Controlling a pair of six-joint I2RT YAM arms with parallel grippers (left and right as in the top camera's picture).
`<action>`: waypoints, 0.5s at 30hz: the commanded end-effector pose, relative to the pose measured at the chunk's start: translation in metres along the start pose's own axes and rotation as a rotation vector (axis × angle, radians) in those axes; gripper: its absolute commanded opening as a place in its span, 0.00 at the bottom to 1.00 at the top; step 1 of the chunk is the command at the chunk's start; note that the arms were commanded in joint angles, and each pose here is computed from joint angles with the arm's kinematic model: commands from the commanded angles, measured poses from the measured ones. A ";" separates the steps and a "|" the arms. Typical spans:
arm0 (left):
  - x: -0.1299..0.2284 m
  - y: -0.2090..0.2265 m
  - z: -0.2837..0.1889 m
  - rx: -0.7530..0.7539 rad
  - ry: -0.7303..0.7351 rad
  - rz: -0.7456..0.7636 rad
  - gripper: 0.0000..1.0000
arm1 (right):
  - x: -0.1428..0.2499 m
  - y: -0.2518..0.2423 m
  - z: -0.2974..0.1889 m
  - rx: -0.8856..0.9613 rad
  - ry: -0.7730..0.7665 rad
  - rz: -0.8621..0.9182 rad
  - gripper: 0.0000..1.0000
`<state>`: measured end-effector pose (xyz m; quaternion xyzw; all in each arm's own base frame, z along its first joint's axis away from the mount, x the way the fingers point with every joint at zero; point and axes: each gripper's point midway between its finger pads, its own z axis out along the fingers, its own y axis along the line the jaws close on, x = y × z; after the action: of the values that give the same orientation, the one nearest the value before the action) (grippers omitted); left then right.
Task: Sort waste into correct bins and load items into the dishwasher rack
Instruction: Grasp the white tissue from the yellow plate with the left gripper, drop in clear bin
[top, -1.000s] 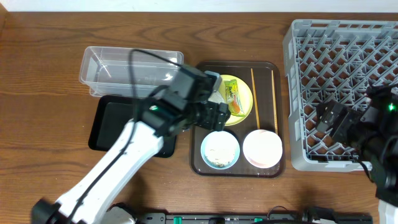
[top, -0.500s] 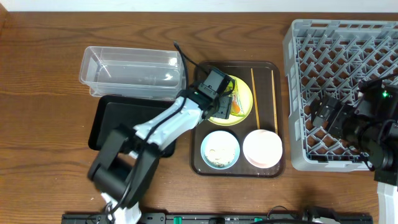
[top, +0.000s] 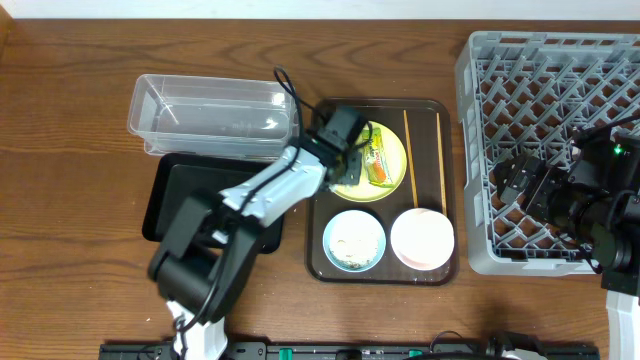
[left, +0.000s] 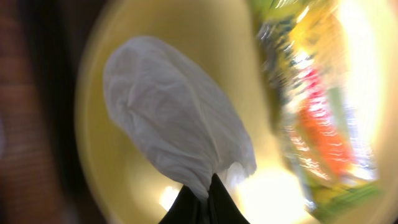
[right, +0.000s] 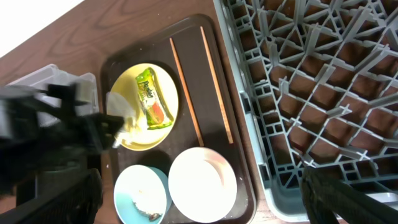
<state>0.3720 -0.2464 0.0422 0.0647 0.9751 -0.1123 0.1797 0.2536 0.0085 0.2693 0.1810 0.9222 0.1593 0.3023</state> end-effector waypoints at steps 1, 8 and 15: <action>-0.065 -0.011 -0.085 0.127 -0.187 -0.047 0.06 | -0.002 0.005 -0.003 -0.017 -0.007 0.002 0.99; -0.093 0.075 -0.140 -0.029 -0.312 -0.199 0.06 | -0.003 0.005 -0.003 -0.018 -0.010 0.001 0.99; -0.093 0.150 -0.107 -0.177 -0.256 -0.252 0.28 | -0.003 0.005 -0.003 -0.018 -0.009 0.001 0.99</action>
<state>0.4456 -0.0996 0.1713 -0.0903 0.9410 -0.0870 0.3143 0.2538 0.0084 0.2694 0.1809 0.9221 0.1593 0.3028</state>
